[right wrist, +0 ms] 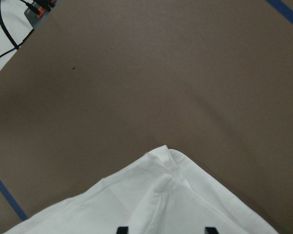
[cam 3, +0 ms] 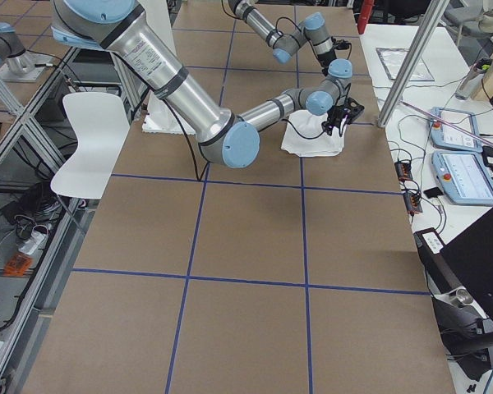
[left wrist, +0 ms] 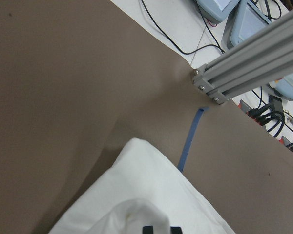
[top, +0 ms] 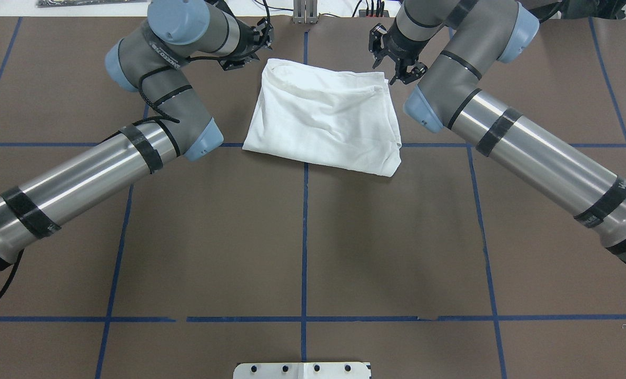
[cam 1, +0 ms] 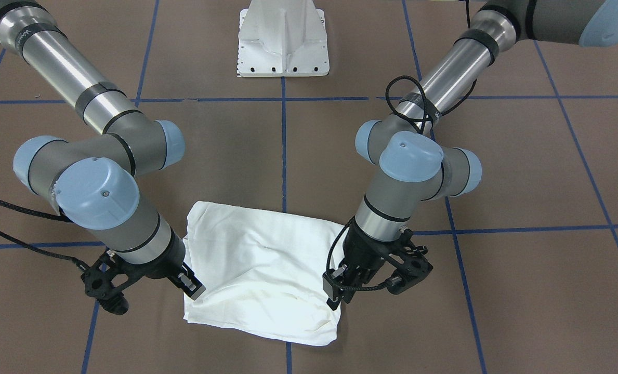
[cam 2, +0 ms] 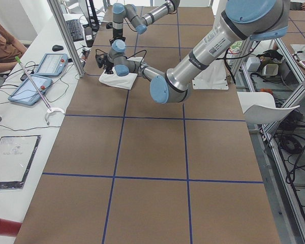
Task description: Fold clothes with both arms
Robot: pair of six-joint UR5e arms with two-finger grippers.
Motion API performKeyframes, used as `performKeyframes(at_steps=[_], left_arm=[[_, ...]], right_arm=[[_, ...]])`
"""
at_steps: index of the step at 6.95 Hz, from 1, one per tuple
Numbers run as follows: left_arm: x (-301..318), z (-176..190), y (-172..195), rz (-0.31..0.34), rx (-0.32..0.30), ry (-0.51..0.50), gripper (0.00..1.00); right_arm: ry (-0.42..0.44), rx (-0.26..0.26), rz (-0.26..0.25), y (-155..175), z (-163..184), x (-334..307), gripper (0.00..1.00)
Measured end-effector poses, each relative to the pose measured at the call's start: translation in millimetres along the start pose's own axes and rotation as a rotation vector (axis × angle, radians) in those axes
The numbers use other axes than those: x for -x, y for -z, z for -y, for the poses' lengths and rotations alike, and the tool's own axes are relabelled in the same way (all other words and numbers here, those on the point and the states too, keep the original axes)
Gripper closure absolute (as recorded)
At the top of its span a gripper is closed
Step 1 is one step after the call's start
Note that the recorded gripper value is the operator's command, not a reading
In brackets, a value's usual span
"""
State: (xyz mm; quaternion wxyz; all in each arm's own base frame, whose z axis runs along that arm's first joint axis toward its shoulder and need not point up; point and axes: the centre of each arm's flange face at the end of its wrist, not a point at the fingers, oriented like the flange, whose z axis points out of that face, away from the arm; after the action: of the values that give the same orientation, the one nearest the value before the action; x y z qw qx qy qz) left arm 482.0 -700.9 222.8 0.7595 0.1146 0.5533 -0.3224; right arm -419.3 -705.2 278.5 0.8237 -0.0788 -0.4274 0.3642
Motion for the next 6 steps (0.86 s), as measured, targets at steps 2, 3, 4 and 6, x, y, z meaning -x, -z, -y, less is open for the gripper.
performKeyframes(at_steps=[2,3,4,6], left_arm=[[3.2,26.2,6.2,-0.002,-0.023,0.006,0.00],[12.6,29.7,9.2,0.001,-0.014,-0.028,0.00],[36.6,31.8,16.5,0.005,0.013,-0.108,0.00],[116.3,52.5,51.4,0.019,0.052,-0.324,0.00]], right_arm=[[0.053,0.005,-0.002,8.1,35.9,-9.7,0.00],[0.087,0.002,-0.006,8.0,46.1,-17.4,0.00],[0.141,-0.005,-0.013,8.0,59.8,-34.4,0.00],[0.284,-0.029,-0.034,19.3,111.0,-104.8,0.00]])
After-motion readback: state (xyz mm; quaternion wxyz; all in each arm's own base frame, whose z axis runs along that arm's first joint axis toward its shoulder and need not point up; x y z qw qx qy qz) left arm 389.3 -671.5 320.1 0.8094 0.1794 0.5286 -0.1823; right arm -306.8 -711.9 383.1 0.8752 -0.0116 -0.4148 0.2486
